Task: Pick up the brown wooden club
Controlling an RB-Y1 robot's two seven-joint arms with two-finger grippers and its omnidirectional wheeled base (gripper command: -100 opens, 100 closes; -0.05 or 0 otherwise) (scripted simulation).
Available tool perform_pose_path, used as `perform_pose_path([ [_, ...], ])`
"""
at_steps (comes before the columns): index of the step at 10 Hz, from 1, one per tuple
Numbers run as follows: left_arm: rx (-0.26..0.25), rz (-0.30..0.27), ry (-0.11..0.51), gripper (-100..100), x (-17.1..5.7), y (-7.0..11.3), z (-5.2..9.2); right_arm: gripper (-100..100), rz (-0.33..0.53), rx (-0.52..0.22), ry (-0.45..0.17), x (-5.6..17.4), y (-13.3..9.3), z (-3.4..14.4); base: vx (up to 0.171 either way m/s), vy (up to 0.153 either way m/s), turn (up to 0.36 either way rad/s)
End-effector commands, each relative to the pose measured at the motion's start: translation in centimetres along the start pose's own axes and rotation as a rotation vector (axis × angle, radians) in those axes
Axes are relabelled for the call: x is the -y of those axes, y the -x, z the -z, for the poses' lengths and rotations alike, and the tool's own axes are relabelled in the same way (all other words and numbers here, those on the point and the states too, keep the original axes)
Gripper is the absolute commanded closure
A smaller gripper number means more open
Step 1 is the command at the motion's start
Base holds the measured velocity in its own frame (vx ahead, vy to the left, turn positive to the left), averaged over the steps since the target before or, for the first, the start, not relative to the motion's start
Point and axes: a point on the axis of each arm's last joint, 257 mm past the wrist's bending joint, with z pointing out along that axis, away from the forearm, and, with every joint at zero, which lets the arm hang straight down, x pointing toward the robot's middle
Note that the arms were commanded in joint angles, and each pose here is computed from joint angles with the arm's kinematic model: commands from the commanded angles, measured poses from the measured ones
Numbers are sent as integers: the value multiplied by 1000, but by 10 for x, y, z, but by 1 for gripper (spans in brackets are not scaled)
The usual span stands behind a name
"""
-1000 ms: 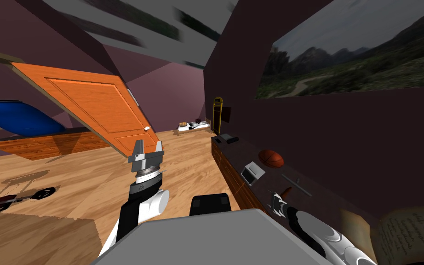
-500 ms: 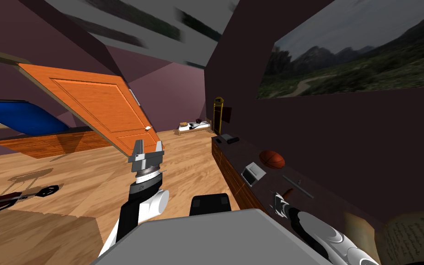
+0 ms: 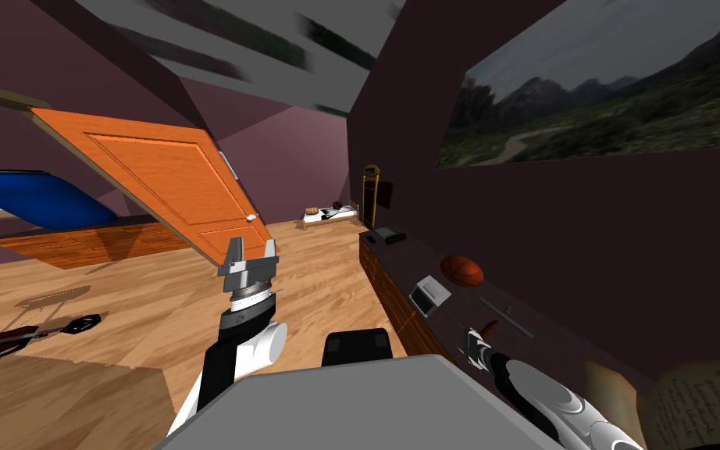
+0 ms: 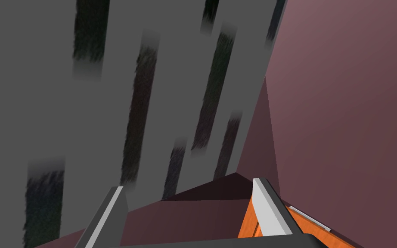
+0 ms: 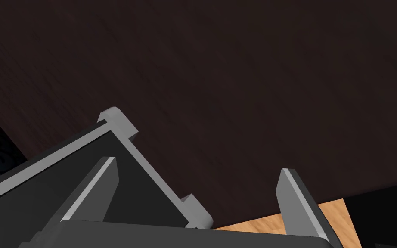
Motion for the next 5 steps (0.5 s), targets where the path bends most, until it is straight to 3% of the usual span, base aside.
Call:
perform_pose_path([
  [1, 0, 0, 0, 0, 0, 0, 0, -100, 0, 0, 0, 0, 0, 0, 0, 0, 0],
  [4, 0, 0, 0, 0, 0, 0, 0, -100, 0, 0, 0, 0, 0, 0, 1, -5, 5],
  [5, 0, 0, 0, 0, 0, 0, 0, -100, 73, -33, 11, -3, -17, 3, 16, -27, 73],
])
